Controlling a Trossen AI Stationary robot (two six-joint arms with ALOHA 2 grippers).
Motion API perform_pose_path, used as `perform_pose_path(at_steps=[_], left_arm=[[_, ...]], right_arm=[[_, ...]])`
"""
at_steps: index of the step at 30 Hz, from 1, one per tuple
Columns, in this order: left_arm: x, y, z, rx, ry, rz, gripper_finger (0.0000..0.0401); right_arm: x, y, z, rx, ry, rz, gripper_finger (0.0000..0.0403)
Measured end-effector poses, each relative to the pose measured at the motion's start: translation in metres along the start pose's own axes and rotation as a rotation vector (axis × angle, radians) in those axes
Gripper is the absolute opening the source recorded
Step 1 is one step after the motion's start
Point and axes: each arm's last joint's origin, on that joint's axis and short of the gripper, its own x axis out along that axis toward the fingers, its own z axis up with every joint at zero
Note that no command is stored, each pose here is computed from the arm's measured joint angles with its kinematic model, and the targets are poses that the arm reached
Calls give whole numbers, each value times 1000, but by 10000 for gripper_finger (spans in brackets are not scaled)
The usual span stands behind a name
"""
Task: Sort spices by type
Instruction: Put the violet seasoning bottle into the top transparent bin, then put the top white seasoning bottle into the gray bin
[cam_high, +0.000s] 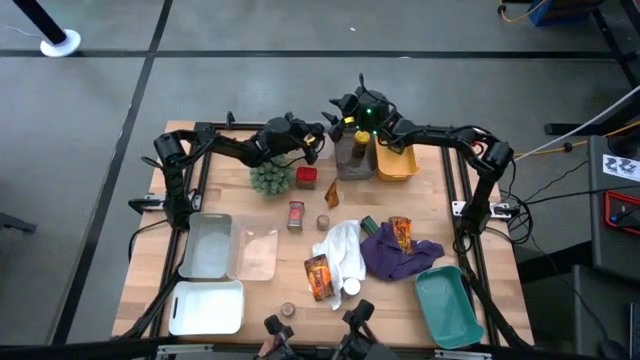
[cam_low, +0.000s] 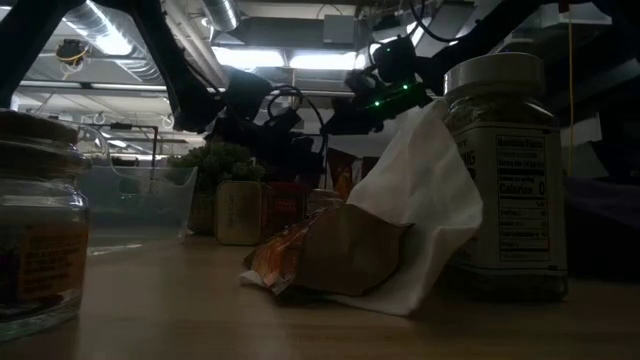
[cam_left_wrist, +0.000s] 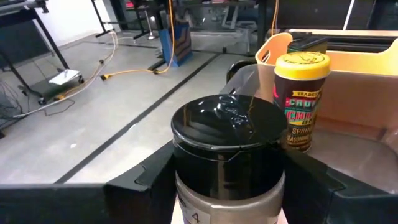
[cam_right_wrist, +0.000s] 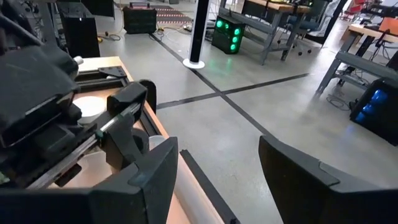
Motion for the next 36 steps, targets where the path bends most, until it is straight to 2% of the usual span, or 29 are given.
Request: perform_pose_path(at_steps=[6, 14, 21, 31, 36], left_arm=[[0, 0, -2, 4, 24, -4, 210], [0, 0, -2, -11, 29, 38, 257], [-1, 0, 0, 5, 20, 38, 264], [-23, 9, 36, 15, -35, 58, 265], [-48, 20, 57, 0, 20, 144, 265]], right_arm=[[0, 0, -2, 0, 22, 2, 225], [0, 0, -2, 0, 24, 3, 225], [0, 0, -2, 1, 25, 2, 225], [-15, -2, 9, -32, 77, -16, 225], [-33, -4, 20, -53, 134, -29, 225]])
